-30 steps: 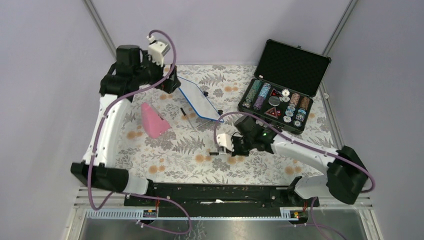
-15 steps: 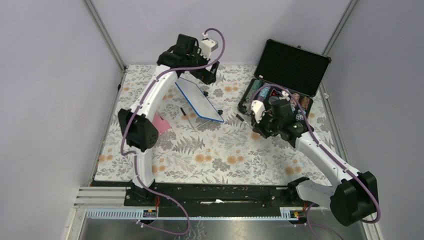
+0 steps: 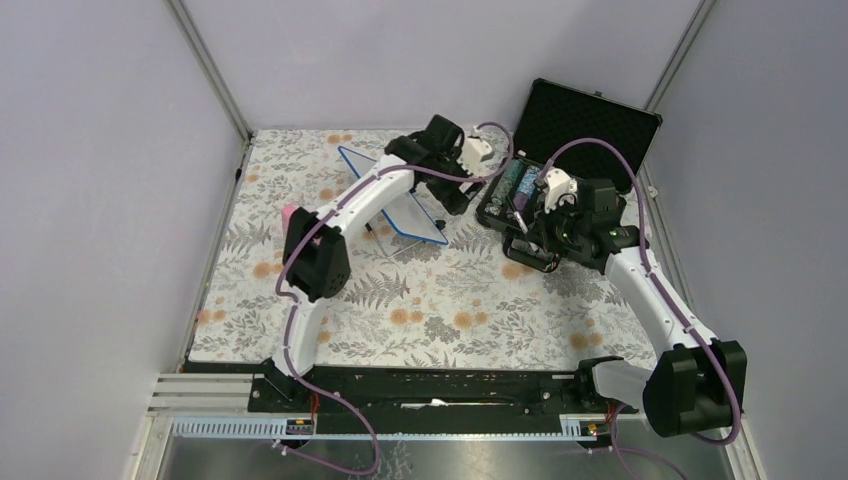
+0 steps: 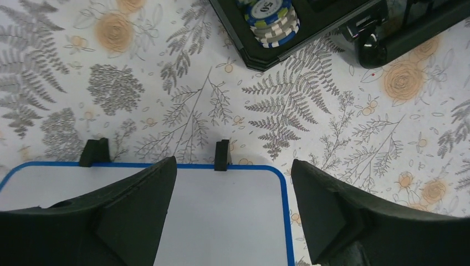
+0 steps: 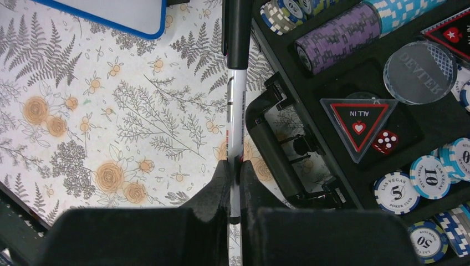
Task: Write a sentence on the whiteboard
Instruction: Adjust the whiteboard stand at the center of the board.
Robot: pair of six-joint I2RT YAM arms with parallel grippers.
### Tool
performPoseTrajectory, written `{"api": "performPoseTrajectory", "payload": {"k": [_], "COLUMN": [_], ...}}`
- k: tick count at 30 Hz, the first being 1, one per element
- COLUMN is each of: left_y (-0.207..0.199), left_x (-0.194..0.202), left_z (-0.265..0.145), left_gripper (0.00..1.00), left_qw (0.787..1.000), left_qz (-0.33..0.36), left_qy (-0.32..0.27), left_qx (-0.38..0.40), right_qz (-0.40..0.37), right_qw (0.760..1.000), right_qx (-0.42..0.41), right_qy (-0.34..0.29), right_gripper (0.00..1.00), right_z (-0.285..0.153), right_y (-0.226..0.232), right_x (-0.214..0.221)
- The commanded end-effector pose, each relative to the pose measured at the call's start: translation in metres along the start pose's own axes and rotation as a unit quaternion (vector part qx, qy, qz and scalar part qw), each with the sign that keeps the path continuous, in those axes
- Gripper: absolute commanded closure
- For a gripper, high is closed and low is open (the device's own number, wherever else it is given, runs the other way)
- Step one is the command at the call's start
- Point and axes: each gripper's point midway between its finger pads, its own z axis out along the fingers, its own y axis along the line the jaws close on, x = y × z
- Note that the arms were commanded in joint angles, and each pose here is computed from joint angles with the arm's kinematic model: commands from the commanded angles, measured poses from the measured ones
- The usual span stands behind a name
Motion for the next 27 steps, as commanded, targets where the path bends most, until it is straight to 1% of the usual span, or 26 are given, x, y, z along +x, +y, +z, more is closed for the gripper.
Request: {"api": "performPoseTrajectory", "payload": {"k": [1,3,8,12,18,21,22,25,27], "left_y": [0.003,0.000,-0.001,-0.002,0.000,-0.003,-0.005,-0.011,-0.014], "left_x": [0.009,0.014,0.026,0.040,0.055,0.063,0.066,0.073,0.078], "left_z": [0.020,0.029,0.048,0.062,0.075,0.080,0.080,0.080,0.077], "left_gripper": [0.17,0.19,0.28,0.31,0.33,0.34,0.36,0.43,0.46], "left_qw": [0.999,0.999,0.998,0.996,0.993,0.992,0.992,0.992,0.991], "left_qz": [0.014,0.011,-0.008,-0.014,-0.020,-0.024,-0.025,-0.020,-0.010], "left_qy": [0.024,0.035,0.055,0.077,0.101,0.111,0.115,0.125,0.129], "left_qx": [-0.033,-0.035,-0.042,-0.050,-0.062,-0.053,-0.048,-0.031,-0.025], "right_qz": [0.027,0.038,0.062,0.074,0.081,0.081,0.081,0.080,0.080], "right_qw": [0.999,0.999,0.997,0.995,0.995,0.995,0.995,0.995,0.995], "right_qx": [0.007,0.018,0.038,0.056,0.056,0.055,0.055,0.052,0.050], "right_qy": [-0.036,-0.033,-0.033,-0.029,-0.033,-0.033,-0.032,-0.033,-0.033], "right_gripper": [1.00,1.00,1.00,1.00,1.00,1.00,1.00,1.00,1.00], "right_z": [-0.005,-0.006,-0.008,-0.009,-0.010,-0.010,-0.010,-0.010,-0.010], "right_y": [-0.006,-0.013,-0.027,-0.037,-0.040,-0.040,-0.041,-0.040,-0.040], "right_x": [-0.025,-0.023,-0.020,-0.018,-0.018,-0.018,-0.017,-0.017,-0.016]}}
